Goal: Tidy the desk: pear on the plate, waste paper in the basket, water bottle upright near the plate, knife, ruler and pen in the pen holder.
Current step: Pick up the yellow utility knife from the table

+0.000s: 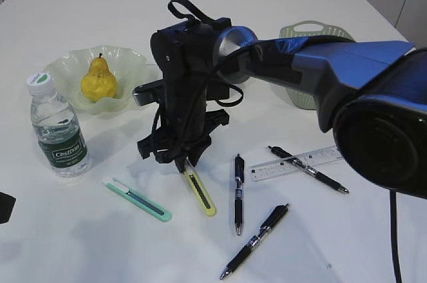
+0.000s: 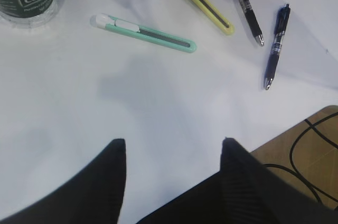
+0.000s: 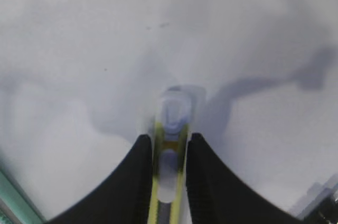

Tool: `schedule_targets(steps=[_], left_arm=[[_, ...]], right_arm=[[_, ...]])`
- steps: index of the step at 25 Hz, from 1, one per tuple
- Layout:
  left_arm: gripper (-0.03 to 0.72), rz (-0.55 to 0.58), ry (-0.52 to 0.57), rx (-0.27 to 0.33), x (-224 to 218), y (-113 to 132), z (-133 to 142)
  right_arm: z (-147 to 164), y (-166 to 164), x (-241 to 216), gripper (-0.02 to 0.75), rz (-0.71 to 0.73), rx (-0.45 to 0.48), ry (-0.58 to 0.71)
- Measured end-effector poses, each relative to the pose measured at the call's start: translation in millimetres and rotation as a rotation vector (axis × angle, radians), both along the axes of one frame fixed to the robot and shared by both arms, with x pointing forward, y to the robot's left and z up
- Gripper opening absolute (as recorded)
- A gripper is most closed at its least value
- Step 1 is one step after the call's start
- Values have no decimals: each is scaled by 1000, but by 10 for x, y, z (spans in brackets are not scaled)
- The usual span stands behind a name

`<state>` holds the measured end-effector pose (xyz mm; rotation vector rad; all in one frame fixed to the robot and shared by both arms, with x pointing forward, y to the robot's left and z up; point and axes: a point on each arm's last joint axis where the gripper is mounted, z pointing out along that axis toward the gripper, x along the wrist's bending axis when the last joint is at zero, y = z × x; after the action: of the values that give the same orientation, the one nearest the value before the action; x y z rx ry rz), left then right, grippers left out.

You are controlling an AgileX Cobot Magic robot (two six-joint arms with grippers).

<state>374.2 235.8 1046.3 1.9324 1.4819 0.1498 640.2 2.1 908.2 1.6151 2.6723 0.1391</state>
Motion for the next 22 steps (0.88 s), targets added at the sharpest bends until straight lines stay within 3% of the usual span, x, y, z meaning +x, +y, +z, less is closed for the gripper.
schedule_targets(steps=[3,22], left_arm=[[402,0,0,0,0,0,0],[402,1,-2,0,1,0,1]], right_arm=[[-15,5,-1,169,-1,3,5],[-26,19,-3,167,18,13,11]])
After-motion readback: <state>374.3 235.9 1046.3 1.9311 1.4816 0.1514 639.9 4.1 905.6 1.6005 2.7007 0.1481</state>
